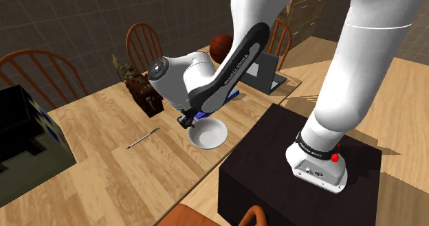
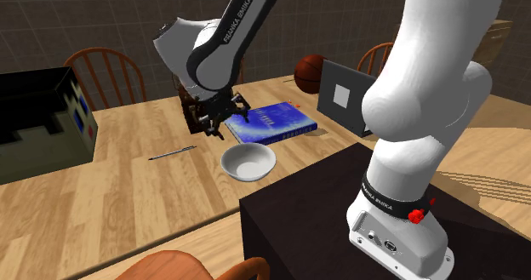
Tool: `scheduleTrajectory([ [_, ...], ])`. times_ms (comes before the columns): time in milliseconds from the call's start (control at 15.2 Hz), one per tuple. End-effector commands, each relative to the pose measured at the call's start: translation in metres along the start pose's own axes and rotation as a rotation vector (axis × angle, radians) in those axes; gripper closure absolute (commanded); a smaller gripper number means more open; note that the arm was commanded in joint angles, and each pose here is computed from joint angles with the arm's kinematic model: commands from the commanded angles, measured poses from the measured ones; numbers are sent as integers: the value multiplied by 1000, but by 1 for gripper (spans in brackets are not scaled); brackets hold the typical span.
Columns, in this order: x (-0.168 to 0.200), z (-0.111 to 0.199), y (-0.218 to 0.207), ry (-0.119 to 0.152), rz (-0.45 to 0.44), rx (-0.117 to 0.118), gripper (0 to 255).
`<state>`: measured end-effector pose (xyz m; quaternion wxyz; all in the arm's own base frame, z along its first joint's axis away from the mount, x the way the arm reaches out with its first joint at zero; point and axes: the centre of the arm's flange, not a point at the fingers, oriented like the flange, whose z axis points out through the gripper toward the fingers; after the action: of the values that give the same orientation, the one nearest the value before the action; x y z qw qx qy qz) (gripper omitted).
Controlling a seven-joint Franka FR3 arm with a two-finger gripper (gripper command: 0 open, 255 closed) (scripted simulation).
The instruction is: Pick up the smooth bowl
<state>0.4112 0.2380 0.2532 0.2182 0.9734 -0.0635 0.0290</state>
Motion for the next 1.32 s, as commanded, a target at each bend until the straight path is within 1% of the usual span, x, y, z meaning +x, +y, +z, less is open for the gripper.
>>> scheduleTrajectory([
  [0, -1, 21, -23, -6, 6, -23, 0],
  [462, 2, 90, -97, -33, 20, -101, 0],
  [528, 2, 93, -100, -34, 21, -104, 0],
  [990, -2, 129, -117, -34, 21, -104, 0],
  [1122, -2, 129, -117, -34, 21, -104, 0],
  [1188, -2, 129, -117, -34, 21, -104, 255],
  [1254, -2, 130, -117, -34, 21, -104, 255],
])
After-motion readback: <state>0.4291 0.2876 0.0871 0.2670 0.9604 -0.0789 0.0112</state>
